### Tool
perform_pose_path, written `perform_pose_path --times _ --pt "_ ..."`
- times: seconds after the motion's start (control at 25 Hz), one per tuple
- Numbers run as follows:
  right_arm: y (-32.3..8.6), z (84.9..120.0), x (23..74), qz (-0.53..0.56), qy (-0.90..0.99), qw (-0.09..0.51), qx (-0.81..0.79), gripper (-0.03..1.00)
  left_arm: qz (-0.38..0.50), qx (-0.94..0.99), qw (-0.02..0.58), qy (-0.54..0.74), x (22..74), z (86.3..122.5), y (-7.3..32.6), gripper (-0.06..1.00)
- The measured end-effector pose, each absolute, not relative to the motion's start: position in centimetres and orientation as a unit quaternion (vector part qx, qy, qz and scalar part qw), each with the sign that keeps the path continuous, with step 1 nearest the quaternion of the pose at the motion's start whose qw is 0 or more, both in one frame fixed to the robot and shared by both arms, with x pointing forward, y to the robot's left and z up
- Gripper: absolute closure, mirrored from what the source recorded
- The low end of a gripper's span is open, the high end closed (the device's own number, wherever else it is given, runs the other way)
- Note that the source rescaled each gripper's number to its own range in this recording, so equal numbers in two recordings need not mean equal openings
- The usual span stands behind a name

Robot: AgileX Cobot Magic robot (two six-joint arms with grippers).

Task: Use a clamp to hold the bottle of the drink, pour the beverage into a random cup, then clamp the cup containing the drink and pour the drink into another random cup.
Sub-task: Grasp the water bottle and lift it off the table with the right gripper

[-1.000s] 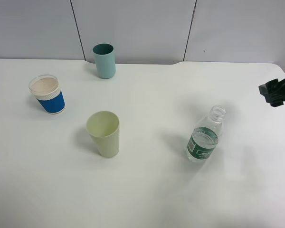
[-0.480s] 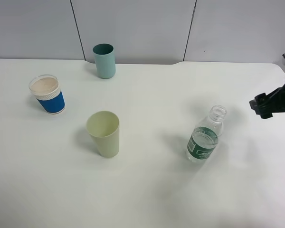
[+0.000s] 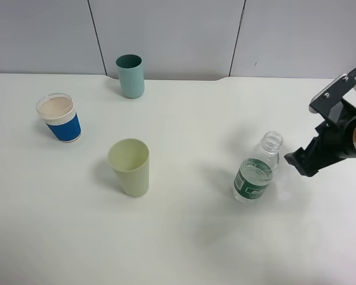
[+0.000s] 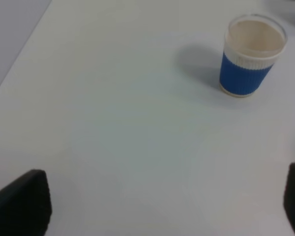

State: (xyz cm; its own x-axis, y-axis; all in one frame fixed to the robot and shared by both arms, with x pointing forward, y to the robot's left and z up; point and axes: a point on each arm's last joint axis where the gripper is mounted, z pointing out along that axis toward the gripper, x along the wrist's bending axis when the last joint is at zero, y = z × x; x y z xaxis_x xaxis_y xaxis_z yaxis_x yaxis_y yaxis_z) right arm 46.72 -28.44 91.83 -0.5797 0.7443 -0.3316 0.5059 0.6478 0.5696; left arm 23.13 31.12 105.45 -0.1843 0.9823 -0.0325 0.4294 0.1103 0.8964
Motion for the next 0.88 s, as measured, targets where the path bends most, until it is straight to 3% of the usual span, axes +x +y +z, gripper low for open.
perform_pose_path --times 0.2,0.52,0.88 --pt "-27.3 91.2 45.5 0.252 0.883 0.263 0.297 0.24 0.397 0.536 0.348 0.659 23.1 105.4 31.1 0.08" --pt "-27.2 91.1 45.3 0.260 0.878 0.247 0.316 0.24 0.397 0.536 0.348 0.659 23.1 105.4 31.1 0.08" --pt "-26.8 89.6 42.8 0.262 0.891 0.189 0.319 0.24 0.397 0.536 0.348 0.659 23.1 105.4 31.1 0.08"
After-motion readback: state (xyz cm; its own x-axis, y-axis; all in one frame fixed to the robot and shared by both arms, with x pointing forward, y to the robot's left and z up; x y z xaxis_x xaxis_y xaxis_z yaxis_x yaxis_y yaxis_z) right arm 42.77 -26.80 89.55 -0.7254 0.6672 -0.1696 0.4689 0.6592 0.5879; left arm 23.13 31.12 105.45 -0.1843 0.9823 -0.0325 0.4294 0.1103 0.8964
